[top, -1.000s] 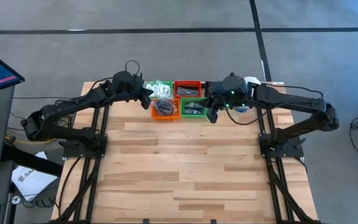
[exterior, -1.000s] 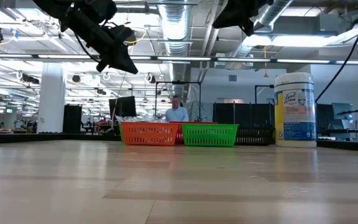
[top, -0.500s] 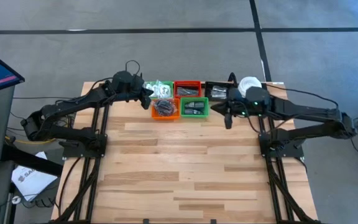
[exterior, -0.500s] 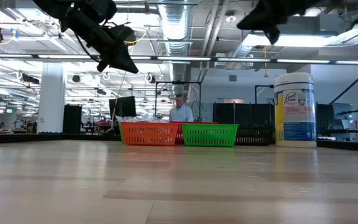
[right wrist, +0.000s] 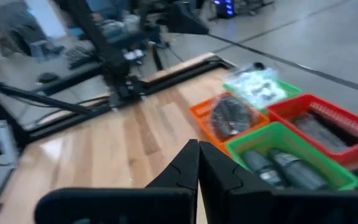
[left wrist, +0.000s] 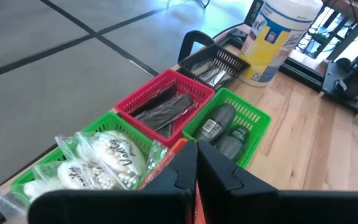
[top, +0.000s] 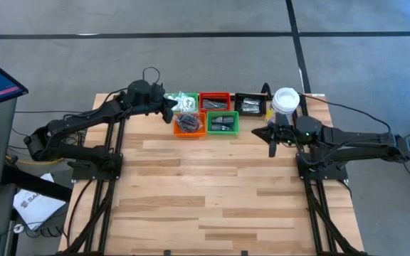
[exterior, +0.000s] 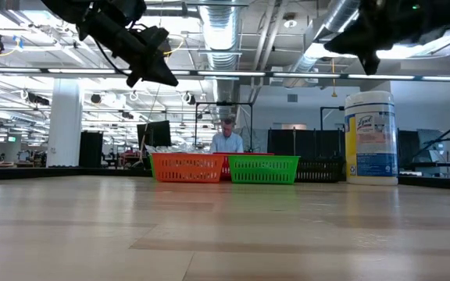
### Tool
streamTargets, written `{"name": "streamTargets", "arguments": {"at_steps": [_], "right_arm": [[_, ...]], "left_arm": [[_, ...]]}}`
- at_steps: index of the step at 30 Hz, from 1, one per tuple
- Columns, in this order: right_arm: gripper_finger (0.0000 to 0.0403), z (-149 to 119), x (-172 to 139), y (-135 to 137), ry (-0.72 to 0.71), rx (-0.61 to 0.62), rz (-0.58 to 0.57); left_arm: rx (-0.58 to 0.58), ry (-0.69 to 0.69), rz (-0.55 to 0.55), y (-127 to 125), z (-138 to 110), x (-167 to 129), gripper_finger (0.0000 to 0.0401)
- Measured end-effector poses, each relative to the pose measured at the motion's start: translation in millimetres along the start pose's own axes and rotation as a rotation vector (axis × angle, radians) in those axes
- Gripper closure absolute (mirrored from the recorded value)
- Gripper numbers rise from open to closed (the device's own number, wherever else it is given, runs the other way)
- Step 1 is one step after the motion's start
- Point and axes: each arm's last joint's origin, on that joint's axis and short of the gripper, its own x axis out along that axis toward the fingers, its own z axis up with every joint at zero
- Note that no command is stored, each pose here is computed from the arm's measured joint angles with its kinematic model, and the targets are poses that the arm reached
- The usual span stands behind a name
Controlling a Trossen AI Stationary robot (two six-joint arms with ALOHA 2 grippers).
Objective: Pick & Place Travel size toiletries
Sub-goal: Return to Home Position
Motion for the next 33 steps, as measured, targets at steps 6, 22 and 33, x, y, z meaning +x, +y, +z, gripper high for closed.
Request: {"name": "streamTargets", "arguments": {"at_steps": [6, 22, 33], "right_arm": [[0.0403, -20, -11, 0, -0.016, 0.038, 0.032], [0.0403, -60, -39, -20, -0.133, 0.154, 0.061], [0.0403, -84, -49, -31, -0.193, 0.211, 0.007]], "left_arm": [[0.001, -0.014, -0.002, 0, 1, 0, 0.0400], [0.001, -0.016, -0.002, 0, 2, 0, 0.0400], [-0.001, -0.016, -0.002, 0, 2, 0, 0.0400]]}}
